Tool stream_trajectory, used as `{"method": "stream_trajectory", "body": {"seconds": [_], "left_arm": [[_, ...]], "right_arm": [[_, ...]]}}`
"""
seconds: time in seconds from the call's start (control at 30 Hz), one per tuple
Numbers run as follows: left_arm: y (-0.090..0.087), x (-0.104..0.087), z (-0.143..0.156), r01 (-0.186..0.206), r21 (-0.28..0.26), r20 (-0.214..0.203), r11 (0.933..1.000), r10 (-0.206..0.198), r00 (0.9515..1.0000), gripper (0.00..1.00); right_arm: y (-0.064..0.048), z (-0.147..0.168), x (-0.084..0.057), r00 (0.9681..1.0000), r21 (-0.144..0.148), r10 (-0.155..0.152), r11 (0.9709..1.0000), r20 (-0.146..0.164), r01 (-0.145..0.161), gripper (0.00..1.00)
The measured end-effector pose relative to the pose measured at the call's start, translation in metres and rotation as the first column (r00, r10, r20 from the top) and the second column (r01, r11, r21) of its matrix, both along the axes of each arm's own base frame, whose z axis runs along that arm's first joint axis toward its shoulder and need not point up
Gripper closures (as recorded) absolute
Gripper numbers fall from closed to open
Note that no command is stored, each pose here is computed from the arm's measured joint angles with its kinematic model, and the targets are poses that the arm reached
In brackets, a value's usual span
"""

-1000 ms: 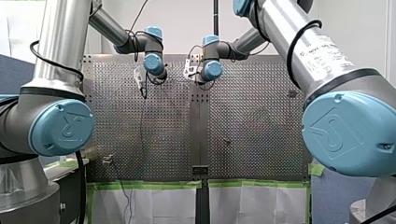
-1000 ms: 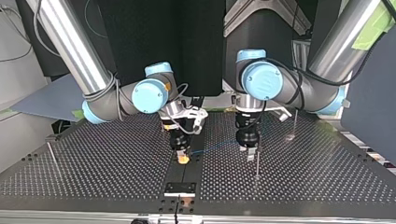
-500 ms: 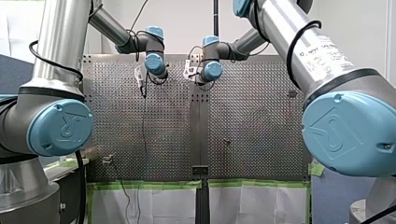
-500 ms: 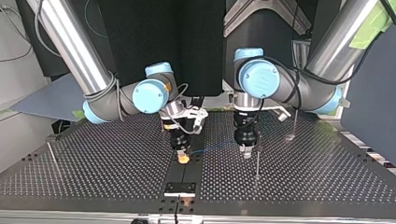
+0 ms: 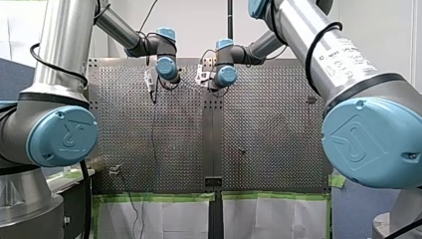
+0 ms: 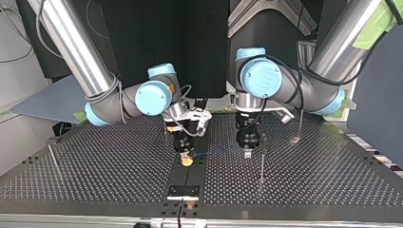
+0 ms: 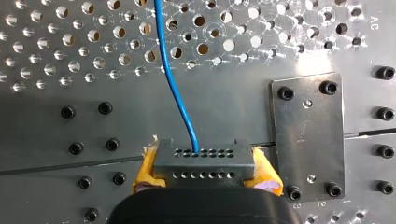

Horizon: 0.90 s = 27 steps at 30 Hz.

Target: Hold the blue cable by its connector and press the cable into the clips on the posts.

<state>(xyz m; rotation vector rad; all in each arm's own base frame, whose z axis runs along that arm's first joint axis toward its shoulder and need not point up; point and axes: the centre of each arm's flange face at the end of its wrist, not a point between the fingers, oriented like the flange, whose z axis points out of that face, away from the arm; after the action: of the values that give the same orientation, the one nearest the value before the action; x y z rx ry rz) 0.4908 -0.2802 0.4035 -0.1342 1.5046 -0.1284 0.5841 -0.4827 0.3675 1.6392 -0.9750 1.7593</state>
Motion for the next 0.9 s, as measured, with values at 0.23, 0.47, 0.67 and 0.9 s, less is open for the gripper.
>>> {"method": "stream_trajectory", "body": {"seconds": [0.23,0.47,0.67,0.9], "left_arm": [[-0.004,0.002,0.003,0.021,-0.013,0.029,0.9997,-0.021,0.9994,1.0],[-0.012,0.009,-0.001,0.052,-0.05,0.065,0.9974,-0.049,0.9967,1.0],[-0.021,0.014,-0.024,0.039,-0.046,0.038,0.9982,-0.038,0.9986,1.0],[-0.027,0.014,-0.038,0.032,-0.029,0.008,0.999,-0.032,0.9995,1.0]], "right_arm": [[-0.002,-0.003,-0.003,1.0,0.007,-0.005,1.0,-0.004,0.005,1.0],[-0.007,-0.025,-0.016,0.9993,0.045,-0.024,0.9987,-0.028,0.025,1.0],[-0.012,-0.049,-0.032,0.9973,0.084,-0.046,0.9951,-0.058,0.051,1.0],[-0.021,-0.077,-0.056,0.9917,0.124,-0.088,0.9873,-0.094,0.099,1.0]]}}
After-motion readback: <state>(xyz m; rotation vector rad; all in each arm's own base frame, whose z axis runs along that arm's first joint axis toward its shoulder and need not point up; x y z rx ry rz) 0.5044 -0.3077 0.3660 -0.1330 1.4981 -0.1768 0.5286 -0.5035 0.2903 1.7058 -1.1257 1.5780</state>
